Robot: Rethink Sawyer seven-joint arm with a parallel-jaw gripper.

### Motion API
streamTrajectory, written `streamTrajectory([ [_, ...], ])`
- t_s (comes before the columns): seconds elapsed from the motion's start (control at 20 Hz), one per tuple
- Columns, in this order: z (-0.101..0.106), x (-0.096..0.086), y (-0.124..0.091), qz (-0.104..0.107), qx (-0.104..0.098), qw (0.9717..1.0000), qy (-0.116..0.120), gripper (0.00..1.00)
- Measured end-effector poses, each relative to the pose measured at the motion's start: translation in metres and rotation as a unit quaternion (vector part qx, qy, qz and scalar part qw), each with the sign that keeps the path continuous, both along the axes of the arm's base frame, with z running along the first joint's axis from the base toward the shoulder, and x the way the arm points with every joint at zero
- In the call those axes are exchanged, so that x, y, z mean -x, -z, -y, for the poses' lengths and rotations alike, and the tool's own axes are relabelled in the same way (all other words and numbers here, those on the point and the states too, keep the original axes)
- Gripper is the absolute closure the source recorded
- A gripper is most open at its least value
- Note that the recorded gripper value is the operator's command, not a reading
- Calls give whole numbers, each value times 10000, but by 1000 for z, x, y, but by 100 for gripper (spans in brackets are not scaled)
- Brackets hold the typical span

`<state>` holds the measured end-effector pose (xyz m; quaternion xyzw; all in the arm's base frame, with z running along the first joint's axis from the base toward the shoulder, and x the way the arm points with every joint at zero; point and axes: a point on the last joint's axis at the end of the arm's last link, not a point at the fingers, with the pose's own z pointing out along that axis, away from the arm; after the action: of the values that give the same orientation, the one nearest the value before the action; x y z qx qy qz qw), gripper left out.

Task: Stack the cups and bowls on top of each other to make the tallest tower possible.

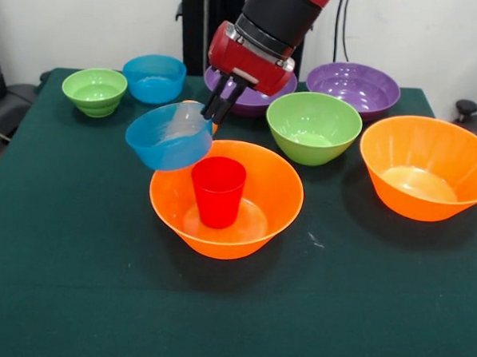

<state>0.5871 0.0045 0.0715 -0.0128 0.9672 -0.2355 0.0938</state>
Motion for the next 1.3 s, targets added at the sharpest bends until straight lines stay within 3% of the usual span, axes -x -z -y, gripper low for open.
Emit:
streamTrajectory([
  [0.8, -31, -4, -3, 128, 92, 9998, 121, 100],
  [1.3, -36, -8, 9, 113, 50, 9996, 236, 100],
])
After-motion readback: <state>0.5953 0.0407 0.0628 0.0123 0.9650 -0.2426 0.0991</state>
